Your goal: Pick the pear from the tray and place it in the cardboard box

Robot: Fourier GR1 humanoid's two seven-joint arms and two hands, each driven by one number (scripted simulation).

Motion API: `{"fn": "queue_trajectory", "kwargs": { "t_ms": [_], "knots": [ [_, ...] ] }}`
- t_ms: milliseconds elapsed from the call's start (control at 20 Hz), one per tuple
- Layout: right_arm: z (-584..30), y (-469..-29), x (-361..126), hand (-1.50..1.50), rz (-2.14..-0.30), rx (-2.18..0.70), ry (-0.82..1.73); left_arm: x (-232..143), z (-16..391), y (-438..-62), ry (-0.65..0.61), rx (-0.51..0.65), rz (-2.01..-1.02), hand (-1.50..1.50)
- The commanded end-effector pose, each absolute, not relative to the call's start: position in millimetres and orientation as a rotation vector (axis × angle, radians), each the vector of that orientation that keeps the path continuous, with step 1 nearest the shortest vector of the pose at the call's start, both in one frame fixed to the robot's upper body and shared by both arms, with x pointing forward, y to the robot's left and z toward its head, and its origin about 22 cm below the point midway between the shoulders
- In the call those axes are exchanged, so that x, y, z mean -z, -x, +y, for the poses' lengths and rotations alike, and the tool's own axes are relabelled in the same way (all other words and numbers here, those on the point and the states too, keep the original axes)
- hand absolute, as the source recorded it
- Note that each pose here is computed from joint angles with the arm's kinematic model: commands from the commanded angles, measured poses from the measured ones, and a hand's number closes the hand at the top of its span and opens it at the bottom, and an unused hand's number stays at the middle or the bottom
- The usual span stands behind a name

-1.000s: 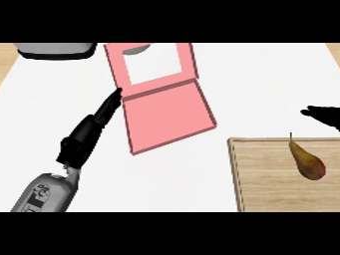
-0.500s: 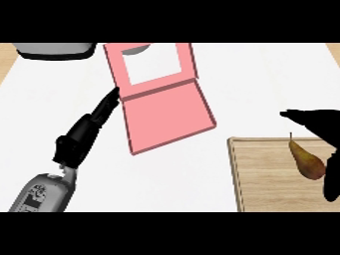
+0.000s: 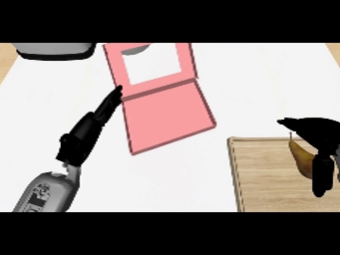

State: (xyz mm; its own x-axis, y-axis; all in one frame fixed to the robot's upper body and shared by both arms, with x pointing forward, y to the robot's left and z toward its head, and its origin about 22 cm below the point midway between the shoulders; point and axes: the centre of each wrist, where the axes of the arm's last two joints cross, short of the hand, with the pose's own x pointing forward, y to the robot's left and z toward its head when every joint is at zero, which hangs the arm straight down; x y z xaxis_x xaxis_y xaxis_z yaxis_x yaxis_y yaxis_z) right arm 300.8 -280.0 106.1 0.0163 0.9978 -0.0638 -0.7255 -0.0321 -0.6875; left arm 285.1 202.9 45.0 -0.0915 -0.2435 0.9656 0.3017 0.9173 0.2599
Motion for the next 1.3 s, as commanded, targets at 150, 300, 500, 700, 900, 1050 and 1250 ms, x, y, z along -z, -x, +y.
{"fn": "queue_trajectory", "kwargs": {
  "t_ms": [150, 300, 500, 700, 900, 1050, 1250],
  "knots": [
    [-297, -302, -89, -1.5, -0.575, -1.499, 0.664, -26, 194, -281, 0.032, 0.472, -1.607, 0.0],
    [-277, -297, -74, -1.5, -0.61, -1.496, 0.672, -64, 200, -287, 0.037, 0.427, -1.602, 0.0],
    [-281, -309, -83, -1.5, -0.553, -1.53, 0.67, -47, 209, -293, 0.035, 0.445, -1.608, 0.0],
    [-301, -314, -69, -1.5, -0.514, -1.529, 0.639, -50, 193, -284, 0.018, 0.445, -1.609, 0.0],
    [-299, -298, -63, -1.5, -0.484, -1.564, 0.641, -33, 196, -287, 0.025, 0.45, -1.601, 0.0],
    [-299, -300, -58, -1.5, -0.456, -1.565, 0.637, -51, 215, -286, 0.044, 0.457, -1.59, 0.0],
    [-332, -308, -62, -1.5, -0.44, -1.557, 0.641, -33, 186, -289, 0.027, 0.459, -1.602, 0.0]
  ]
}}
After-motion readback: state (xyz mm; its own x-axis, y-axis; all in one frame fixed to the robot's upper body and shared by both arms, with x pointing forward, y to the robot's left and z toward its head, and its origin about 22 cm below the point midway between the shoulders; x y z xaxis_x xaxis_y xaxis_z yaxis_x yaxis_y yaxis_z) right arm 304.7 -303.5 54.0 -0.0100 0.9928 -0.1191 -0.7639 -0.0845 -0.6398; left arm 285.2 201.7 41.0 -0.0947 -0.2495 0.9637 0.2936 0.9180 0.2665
